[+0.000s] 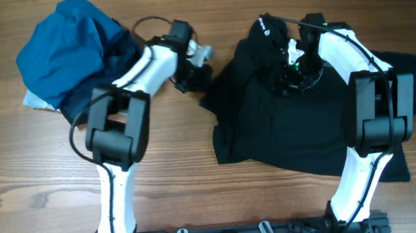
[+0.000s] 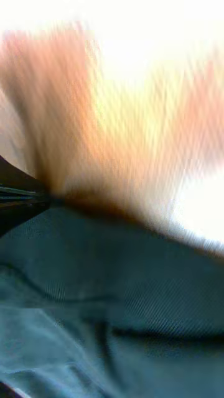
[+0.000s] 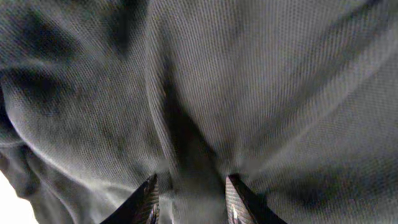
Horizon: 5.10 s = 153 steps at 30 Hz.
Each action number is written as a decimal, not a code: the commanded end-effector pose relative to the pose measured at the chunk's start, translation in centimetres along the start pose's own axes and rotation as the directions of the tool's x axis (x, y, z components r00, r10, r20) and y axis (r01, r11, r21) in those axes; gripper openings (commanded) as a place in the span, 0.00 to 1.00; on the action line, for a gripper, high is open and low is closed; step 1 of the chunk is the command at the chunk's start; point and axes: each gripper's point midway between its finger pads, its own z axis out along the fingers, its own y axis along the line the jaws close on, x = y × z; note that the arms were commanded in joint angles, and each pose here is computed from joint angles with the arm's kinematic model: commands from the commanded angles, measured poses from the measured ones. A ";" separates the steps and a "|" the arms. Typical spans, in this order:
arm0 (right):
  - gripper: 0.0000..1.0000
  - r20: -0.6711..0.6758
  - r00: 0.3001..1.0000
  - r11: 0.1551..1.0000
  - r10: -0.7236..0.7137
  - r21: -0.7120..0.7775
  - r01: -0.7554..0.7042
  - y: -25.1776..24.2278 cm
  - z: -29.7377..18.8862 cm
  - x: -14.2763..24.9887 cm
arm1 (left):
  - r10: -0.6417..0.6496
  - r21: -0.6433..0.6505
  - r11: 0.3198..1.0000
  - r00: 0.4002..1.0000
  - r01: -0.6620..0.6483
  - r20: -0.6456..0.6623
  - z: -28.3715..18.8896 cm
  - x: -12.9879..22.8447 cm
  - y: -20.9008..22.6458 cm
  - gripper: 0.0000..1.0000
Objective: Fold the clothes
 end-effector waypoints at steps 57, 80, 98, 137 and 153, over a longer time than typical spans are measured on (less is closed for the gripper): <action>0.66 0.305 0.940 0.981 0.154 -0.160 -0.109 -4.5 -11.9 -3.2 | -0.068 -0.357 0.933 0.997 0.051 -0.035 5.6 2.6 0.0 0.40; 0.67 0.327 0.898 0.956 0.293 -0.089 -0.279 -11.5 -13.4 -2.2 | -0.225 -0.252 0.913 0.911 0.321 0.346 -9.2 -4.9 4.6 0.04; 0.09 0.473 0.638 0.732 0.607 -0.021 -0.681 -23.0 -9.4 -1.5 | -0.177 -0.222 0.934 0.905 0.278 0.387 -14.8 -4.1 1.1 0.73; 0.04 0.502 0.568 0.606 0.652 0.106 -0.789 -26.7 -18.3 2.4 | 0.103 -0.240 0.969 0.976 -0.055 0.193 -19.5 6.1 -10.8 0.77; 0.04 0.365 0.543 0.608 0.756 -0.084 -0.790 -25.9 0.1 -1.9 | 0.123 -0.231 0.971 0.964 -0.068 0.235 -19.7 5.0 -11.2 0.82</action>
